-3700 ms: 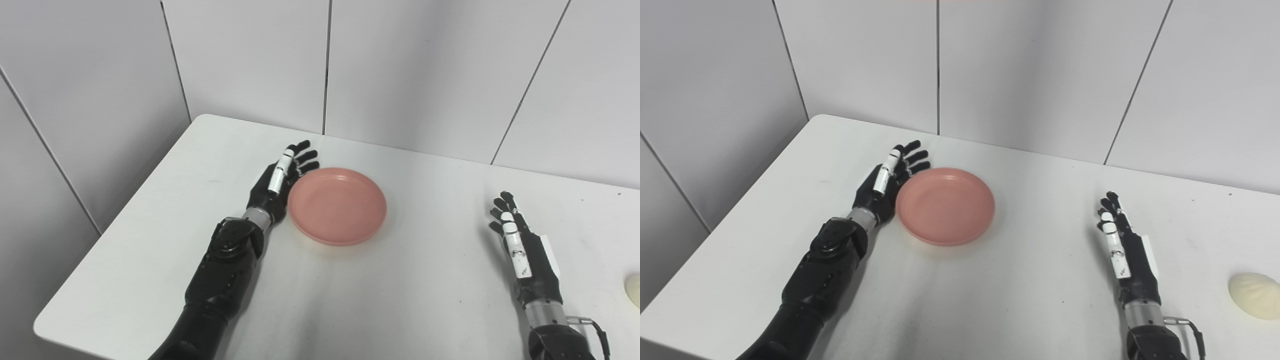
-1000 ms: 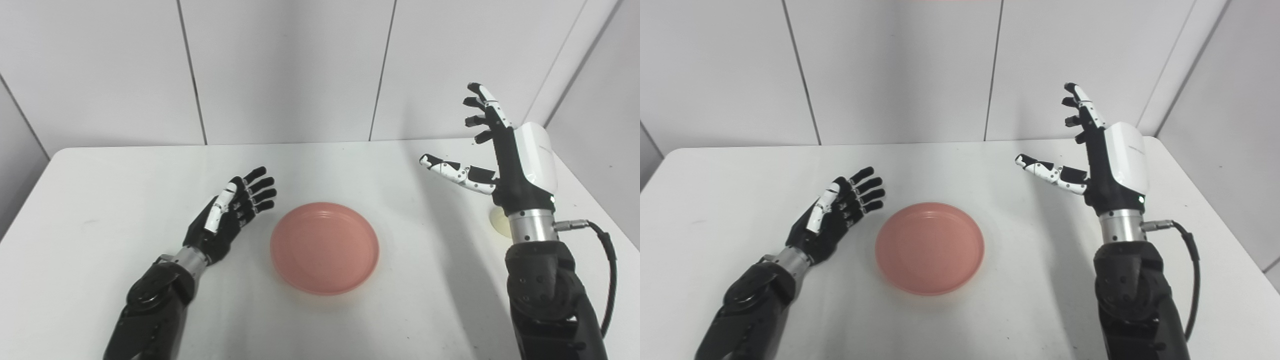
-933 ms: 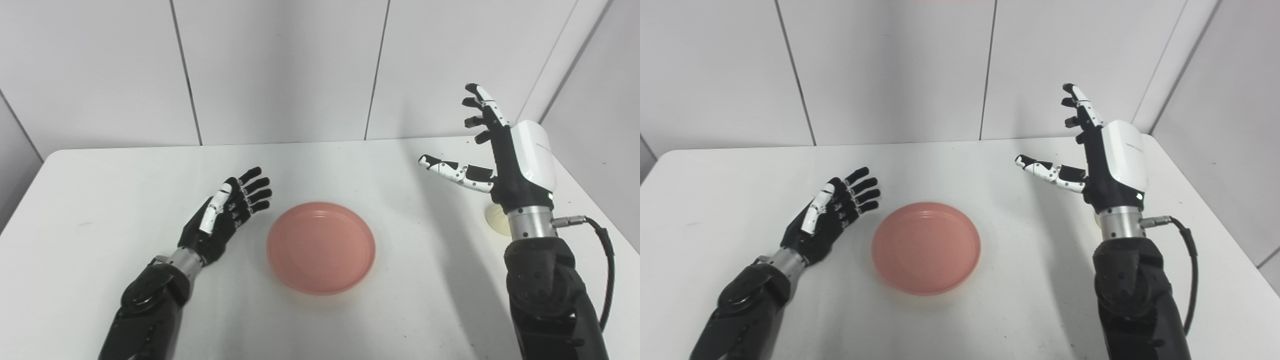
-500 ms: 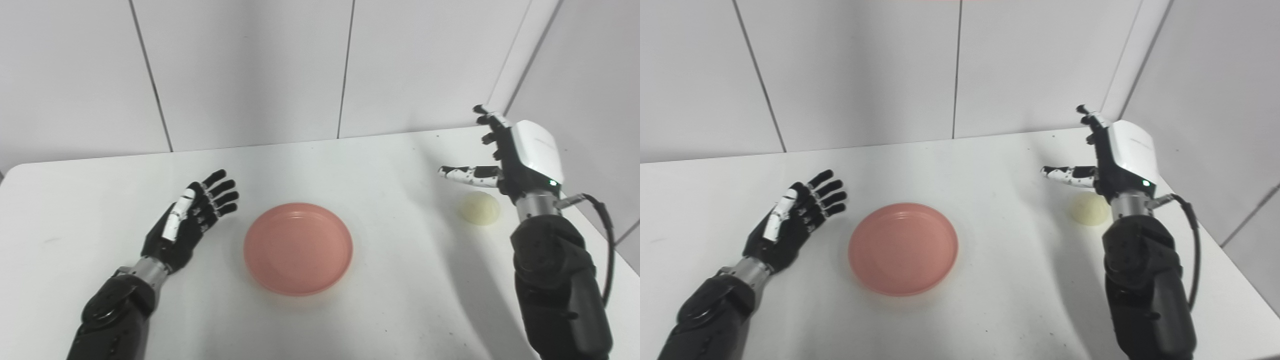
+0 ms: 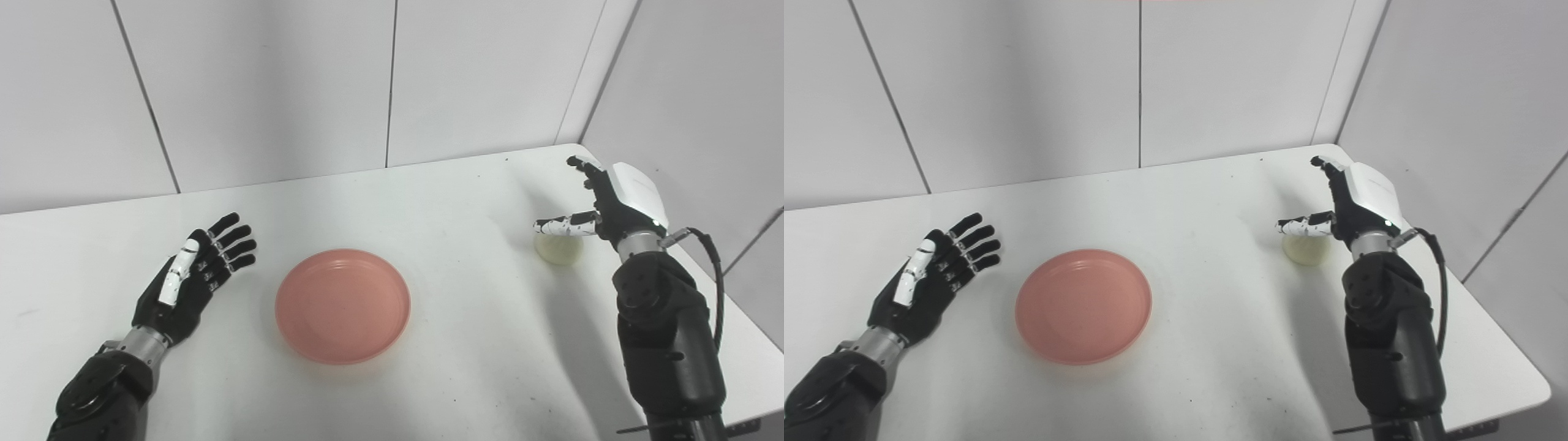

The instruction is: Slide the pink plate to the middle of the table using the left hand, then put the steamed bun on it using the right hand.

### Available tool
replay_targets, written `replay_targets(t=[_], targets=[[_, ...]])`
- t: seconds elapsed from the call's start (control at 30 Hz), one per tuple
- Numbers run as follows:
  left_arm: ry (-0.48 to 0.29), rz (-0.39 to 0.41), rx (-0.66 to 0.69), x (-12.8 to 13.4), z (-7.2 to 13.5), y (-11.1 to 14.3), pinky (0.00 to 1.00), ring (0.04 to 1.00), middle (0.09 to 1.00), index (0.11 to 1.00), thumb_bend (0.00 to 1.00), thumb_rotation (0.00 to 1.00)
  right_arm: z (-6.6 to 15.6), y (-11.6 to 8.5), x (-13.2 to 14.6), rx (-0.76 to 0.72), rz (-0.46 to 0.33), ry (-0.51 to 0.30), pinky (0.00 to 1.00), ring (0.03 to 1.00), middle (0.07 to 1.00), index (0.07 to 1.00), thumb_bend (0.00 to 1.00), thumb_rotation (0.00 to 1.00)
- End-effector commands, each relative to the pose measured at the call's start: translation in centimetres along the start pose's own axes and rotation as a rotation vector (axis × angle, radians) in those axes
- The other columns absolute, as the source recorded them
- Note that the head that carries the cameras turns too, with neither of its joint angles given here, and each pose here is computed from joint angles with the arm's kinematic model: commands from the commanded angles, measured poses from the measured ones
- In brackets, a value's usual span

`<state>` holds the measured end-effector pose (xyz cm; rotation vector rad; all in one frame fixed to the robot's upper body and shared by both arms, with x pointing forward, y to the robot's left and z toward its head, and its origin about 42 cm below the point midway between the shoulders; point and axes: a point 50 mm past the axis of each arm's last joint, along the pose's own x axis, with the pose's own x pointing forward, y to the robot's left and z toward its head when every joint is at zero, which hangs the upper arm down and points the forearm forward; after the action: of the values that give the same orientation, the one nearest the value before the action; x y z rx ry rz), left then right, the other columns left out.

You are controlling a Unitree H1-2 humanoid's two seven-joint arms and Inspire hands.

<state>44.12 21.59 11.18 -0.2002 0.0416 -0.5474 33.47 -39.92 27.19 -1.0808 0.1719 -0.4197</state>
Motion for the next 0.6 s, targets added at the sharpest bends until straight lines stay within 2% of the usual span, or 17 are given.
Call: replay_targets(t=[0.0,0.17,0.27,0.57], targets=[[0.258,0.109,-0.077,-5.2,-6.8,1.7,0.82,0.832,0.856,0.843,0.51,0.86,0.4,-1.5,1.0,-0.001,-0.069,-0.015,0.61,0.752,0.825,0.833,0.79,0.23],[0.259,0.112,-0.072,-5.3,-6.8,1.9,0.81,0.829,0.854,0.839,0.52,0.85,-0.7,-0.8,2.0,-0.018,-0.059,0.029,0.64,0.768,0.829,0.835,0.80,0.23],[0.258,0.110,-0.071,-5.4,-6.8,1.9,0.81,0.828,0.853,0.840,0.52,0.85,-1.1,-0.7,2.2,-0.027,-0.049,0.042,0.69,0.819,0.858,0.840,0.79,0.23],[0.256,0.105,-0.075,-5.6,-6.6,2.0,0.81,0.828,0.852,0.839,0.51,0.85,-1.4,-0.2,2.7,-0.058,0.005,0.077,0.71,0.823,0.856,0.819,0.79,0.26]])
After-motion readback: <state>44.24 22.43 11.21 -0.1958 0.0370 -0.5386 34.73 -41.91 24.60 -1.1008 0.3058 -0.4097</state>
